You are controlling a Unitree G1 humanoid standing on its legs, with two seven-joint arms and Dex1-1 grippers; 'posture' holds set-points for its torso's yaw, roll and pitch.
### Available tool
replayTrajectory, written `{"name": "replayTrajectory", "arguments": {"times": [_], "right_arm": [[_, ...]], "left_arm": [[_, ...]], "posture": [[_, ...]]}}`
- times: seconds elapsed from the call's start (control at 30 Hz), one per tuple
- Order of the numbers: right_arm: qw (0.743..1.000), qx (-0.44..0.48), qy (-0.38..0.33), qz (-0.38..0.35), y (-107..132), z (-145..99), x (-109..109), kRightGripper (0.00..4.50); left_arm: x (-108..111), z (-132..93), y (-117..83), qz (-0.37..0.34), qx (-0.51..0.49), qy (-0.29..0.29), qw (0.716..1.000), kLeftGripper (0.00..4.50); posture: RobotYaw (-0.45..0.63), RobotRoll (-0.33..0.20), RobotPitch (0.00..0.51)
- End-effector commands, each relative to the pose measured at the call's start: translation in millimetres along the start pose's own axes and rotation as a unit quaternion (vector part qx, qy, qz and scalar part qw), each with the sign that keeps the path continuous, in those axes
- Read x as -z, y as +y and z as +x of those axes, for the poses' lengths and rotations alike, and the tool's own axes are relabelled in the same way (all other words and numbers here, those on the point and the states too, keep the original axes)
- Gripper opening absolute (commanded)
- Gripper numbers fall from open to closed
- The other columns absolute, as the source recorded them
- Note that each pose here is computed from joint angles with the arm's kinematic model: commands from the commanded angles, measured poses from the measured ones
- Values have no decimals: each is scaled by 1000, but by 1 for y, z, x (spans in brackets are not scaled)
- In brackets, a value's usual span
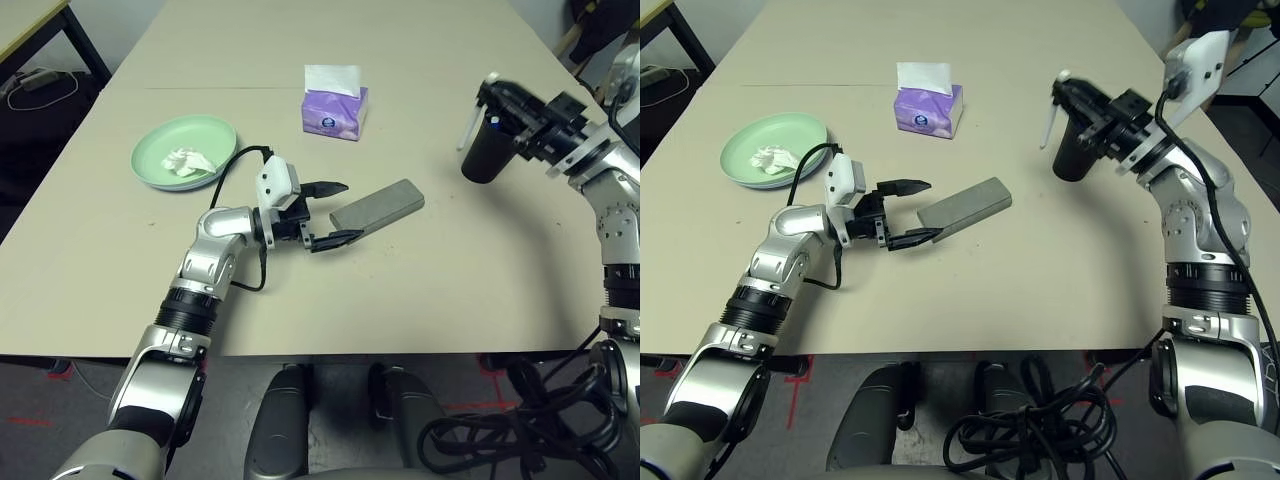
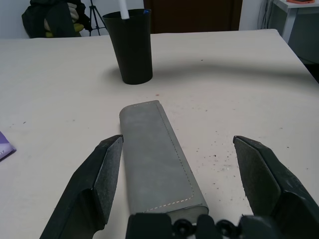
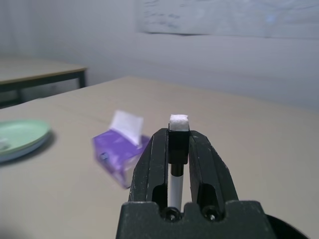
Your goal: Organize and tidy the items on the table.
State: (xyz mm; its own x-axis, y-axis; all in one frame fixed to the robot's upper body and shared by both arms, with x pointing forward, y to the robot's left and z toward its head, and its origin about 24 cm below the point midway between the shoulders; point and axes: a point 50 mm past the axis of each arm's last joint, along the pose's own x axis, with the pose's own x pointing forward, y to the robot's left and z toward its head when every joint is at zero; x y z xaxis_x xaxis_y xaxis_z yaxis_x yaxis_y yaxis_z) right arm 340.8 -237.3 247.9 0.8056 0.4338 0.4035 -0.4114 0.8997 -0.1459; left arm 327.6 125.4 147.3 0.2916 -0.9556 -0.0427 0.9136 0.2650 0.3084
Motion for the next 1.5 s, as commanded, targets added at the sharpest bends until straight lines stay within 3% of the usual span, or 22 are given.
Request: {"name": "replayTrajectory", "arguments": {"times": [0.03,0.43,0.87,1.2,1.5], "right_arm": [[996,91,-15,-13,-12,3,-4,419],[972,228,49,9,-31,15,0,419],[980,190,61,24,-21,32,-1,419],[982,171,81,27,-17,30,9,419],[983,158,92,33,-13,27,13,3756]], "left_arm": [[3,0,-1,0,4,7,1000,4500],[2,-2,2,5,3,10,1000,4500],[1,-1,3,9,0,7,1000,4500],[1,-2,2,8,-3,9,1000,4500],[-1,-2,7,2,-21,1,1000,4500]], "posture": [[45,0,126],[49,0,122],[53,0,119],[61,0,122],[56,0,122]]}}
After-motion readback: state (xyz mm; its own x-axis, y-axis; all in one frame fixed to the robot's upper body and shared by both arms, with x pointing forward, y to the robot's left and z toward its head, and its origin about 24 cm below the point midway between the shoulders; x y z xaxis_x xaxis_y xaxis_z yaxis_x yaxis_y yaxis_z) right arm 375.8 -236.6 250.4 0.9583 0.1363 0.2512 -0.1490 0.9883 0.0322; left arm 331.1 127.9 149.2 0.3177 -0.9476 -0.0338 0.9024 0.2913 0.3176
